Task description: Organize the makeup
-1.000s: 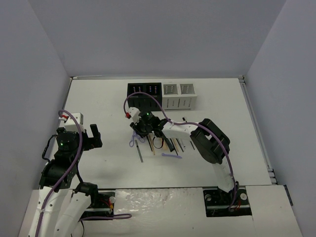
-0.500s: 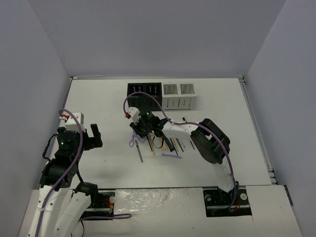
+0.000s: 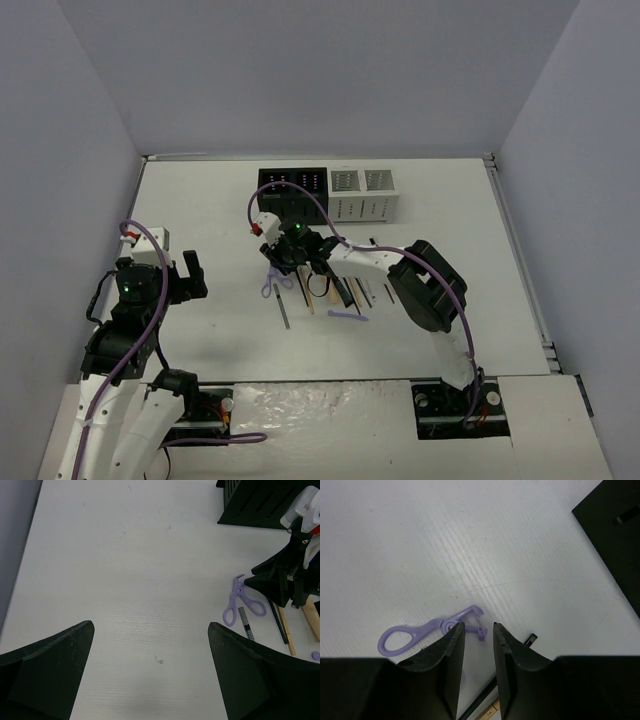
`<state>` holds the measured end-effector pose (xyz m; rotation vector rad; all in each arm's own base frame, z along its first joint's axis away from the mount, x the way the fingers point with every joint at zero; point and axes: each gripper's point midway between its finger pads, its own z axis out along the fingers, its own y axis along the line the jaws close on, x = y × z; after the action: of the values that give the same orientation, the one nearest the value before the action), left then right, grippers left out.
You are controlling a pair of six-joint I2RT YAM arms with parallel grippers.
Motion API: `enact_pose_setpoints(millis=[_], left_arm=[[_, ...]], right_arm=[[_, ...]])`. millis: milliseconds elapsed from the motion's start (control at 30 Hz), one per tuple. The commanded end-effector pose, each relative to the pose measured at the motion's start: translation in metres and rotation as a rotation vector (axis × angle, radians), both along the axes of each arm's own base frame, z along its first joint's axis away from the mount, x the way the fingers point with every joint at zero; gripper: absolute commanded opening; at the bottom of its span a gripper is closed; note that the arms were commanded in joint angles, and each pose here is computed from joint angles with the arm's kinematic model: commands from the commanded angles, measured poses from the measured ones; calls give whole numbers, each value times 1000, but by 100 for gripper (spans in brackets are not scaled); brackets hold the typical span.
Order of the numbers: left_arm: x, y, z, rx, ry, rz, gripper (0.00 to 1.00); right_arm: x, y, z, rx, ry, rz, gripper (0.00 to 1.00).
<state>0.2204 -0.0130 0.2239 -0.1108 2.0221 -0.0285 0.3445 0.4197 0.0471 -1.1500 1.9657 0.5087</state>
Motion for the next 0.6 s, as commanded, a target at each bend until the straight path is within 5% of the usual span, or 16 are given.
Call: enact_pose_setpoints(millis=[0, 567], left_arm=[[10, -2, 18, -22, -62, 4, 97], [11, -3, 17, -23, -58, -3, 97]], right_arm=[[11, 16, 43, 89, -70, 18, 25], [12, 11, 24, 64, -43, 2, 22]])
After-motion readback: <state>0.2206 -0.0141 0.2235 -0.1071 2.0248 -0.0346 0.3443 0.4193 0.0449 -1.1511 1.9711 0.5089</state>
